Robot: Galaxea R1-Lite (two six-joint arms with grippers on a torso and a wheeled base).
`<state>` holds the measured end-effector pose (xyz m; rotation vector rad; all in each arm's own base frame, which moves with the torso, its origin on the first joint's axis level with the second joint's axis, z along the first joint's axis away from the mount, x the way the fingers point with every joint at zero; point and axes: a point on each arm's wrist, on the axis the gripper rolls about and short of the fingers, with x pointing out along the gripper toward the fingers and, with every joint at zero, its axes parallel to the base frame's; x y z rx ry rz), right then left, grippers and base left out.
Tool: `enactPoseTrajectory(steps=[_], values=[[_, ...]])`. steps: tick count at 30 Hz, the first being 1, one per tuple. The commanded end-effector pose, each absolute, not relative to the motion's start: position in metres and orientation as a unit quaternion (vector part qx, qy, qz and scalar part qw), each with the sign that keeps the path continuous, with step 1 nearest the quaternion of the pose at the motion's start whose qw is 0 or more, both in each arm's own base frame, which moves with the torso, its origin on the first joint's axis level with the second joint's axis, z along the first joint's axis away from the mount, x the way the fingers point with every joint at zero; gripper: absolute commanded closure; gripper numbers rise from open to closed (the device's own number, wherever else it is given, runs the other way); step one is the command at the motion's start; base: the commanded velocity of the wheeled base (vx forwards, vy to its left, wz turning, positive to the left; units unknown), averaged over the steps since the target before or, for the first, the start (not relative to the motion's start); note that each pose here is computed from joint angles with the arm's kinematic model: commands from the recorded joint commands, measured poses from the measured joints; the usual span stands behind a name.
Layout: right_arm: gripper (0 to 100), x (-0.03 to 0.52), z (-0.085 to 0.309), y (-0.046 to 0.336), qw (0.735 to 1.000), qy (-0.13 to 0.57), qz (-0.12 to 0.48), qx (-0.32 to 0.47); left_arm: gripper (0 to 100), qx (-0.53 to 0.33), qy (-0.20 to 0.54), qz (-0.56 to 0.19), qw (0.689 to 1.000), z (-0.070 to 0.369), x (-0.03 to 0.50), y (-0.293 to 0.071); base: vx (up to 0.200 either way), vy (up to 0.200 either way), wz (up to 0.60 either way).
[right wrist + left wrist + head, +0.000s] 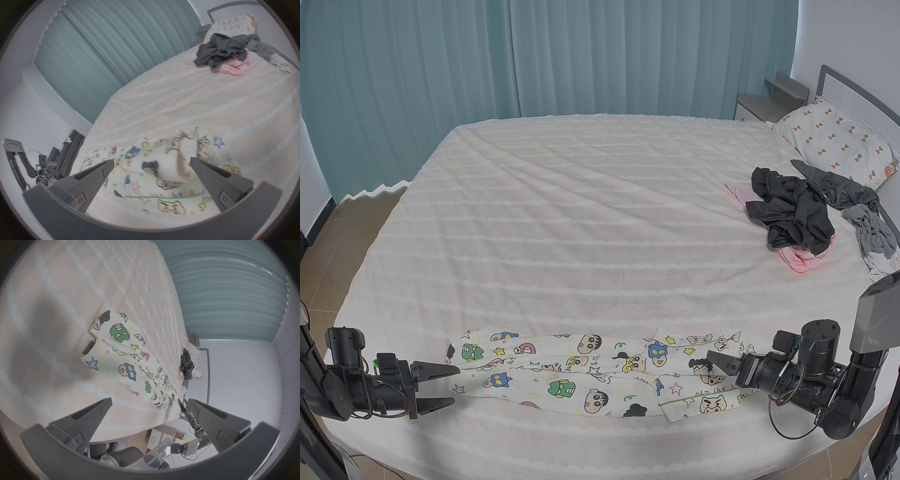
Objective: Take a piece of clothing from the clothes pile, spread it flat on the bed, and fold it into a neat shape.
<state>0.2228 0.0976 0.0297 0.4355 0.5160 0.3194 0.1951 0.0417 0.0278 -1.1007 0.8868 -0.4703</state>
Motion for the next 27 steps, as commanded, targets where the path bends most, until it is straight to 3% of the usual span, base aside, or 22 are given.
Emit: enactPoseTrajectory(steps=[1, 27], values=[[0, 0.228, 0.040, 0.120, 0.929, 0.222, 0.203, 0.218, 0, -0.501, 0.404, -0.213, 0.734, 0.027, 0.195, 0.042, 0.000, 0.000, 0.00], [0, 0.237, 0.005, 0.086, 0.928, 0.305, 0.083, 0.198, 0, -0.475, 0.414, -0.213, 0.747, 0.020, 0.198, 0.038, 0.000, 0.000, 0.00]])
